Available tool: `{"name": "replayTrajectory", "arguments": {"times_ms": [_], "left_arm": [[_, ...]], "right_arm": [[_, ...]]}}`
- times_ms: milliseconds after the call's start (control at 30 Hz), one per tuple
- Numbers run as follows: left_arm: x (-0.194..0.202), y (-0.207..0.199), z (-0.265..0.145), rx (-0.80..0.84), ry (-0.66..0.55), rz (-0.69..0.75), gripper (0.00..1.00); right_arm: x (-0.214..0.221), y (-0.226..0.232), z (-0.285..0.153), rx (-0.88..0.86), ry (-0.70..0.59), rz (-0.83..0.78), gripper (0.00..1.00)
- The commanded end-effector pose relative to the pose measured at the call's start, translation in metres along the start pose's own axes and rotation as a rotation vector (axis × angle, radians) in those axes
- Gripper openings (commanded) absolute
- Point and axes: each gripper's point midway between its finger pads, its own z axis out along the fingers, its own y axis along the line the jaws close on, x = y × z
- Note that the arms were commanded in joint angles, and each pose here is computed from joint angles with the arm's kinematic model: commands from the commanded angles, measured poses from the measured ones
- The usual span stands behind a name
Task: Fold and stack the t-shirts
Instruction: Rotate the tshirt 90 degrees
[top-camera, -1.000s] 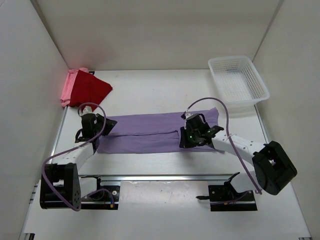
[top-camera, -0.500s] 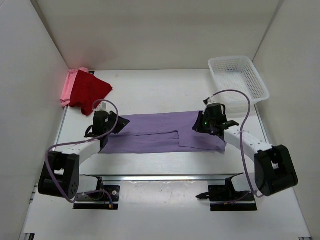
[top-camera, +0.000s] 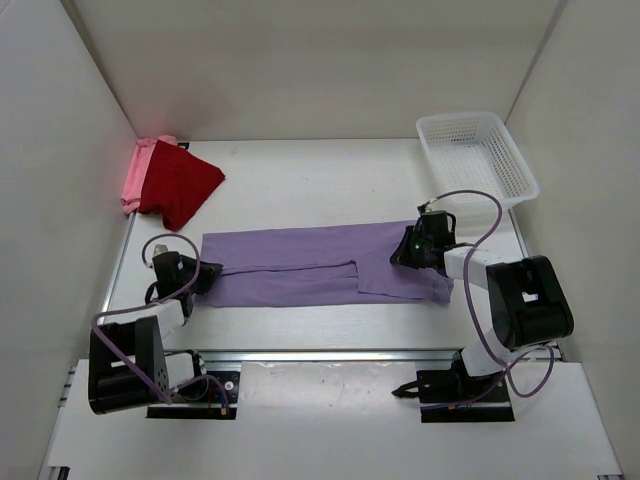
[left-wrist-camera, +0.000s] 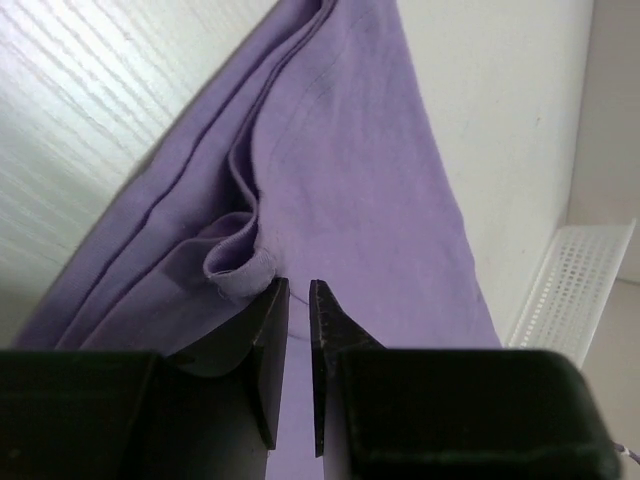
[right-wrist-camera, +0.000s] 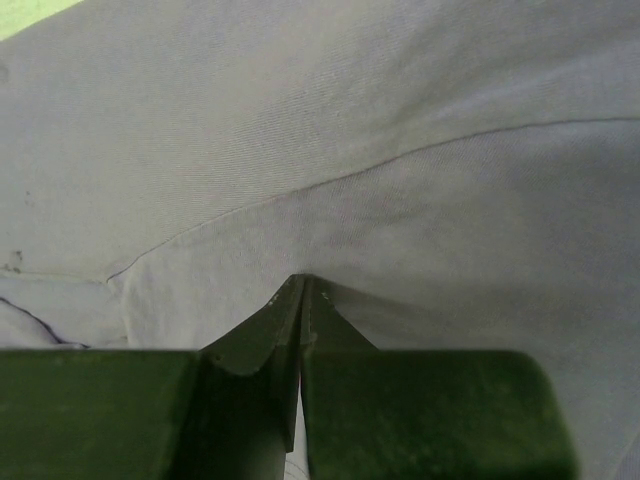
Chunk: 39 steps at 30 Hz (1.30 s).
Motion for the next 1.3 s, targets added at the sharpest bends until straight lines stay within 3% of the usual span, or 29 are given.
{"name": "replayTrajectory", "arguments": {"times_ms": [0, 167, 300, 333, 433, 500, 533, 600, 633, 700, 767, 800, 900, 1000, 1067, 1133, 1167, 1200, 1267], "left_arm": [[-0.013, -0.023, -0.004, 0.074, -0.041, 0.0, 0.25], [-0.003, -0.105, -0.006, 0.237, 0.03, 0.176, 0.26], [0.041, -0.155, -0.017, 0.343, 0.096, 0.359, 0.28], [0.055, -0.161, -0.021, 0.364, 0.128, 0.394, 0.29], [0.074, -0.168, -0.031, 0.411, 0.188, 0.44, 0.29], [0.08, -0.159, -0.036, 0.413, 0.216, 0.456, 0.29], [0.079, -0.162, -0.04, 0.423, 0.22, 0.454, 0.3], [0.078, -0.151, -0.041, 0.396, 0.223, 0.471, 0.3], [0.08, -0.149, -0.042, 0.389, 0.231, 0.478, 0.3], [0.089, -0.142, -0.044, 0.387, 0.262, 0.499, 0.32], [0.098, -0.138, -0.045, 0.381, 0.288, 0.518, 0.32], [0.105, -0.137, -0.046, 0.386, 0.309, 0.532, 0.32], [0.114, -0.133, -0.049, 0.389, 0.355, 0.552, 0.33], [0.122, -0.135, -0.054, 0.418, 0.365, 0.571, 0.35], [0.127, -0.135, -0.058, 0.432, 0.376, 0.598, 0.36], [0.129, -0.137, -0.063, 0.457, 0.409, 0.61, 0.35], [0.125, -0.135, -0.064, 0.448, 0.41, 0.601, 0.34], [0.121, -0.134, -0.065, 0.441, 0.411, 0.611, 0.33], [0.111, -0.129, -0.069, 0.406, 0.384, 0.643, 0.31]], "right_arm": [[-0.007, 0.001, -0.004, -0.016, -0.031, 0.016, 0.0], [-0.033, 0.006, -0.002, 0.012, -0.095, 0.009, 0.0], [-0.033, 0.016, 0.036, 0.005, 0.023, 0.008, 0.0], [-0.018, 0.012, 0.047, 0.012, 0.096, 0.019, 0.0], [-0.036, 0.029, 0.07, -0.027, 0.115, 0.015, 0.0], [-0.074, 0.048, 0.099, -0.053, 0.091, -0.023, 0.0], [-0.072, 0.05, 0.107, -0.053, 0.134, -0.03, 0.0], [-0.131, 0.086, 0.151, -0.133, 0.104, -0.075, 0.0], [-0.132, 0.096, 0.156, -0.139, 0.147, -0.089, 0.0], [-0.211, 0.142, 0.182, -0.252, 0.007, -0.139, 0.0], [-0.247, 0.179, 0.157, -0.463, -0.066, -0.112, 0.03], [-0.242, 0.184, 0.143, -0.482, -0.042, -0.049, 0.02], [-0.284, 0.204, 0.08, -0.397, -0.205, -0.225, 0.05], [-0.294, 0.231, 0.015, -0.385, -0.254, -0.344, 0.18], [-0.281, 0.243, -0.011, -0.369, -0.229, -0.371, 0.3], [-0.243, 0.245, -0.008, -0.352, -0.138, -0.379, 0.33], [-0.204, 0.241, 0.01, -0.338, -0.047, -0.397, 0.32], [-0.19, 0.261, -0.001, -0.36, -0.074, -0.436, 0.3], [-0.106, 0.238, 0.02, -0.332, 0.016, -0.429, 0.11]]}}
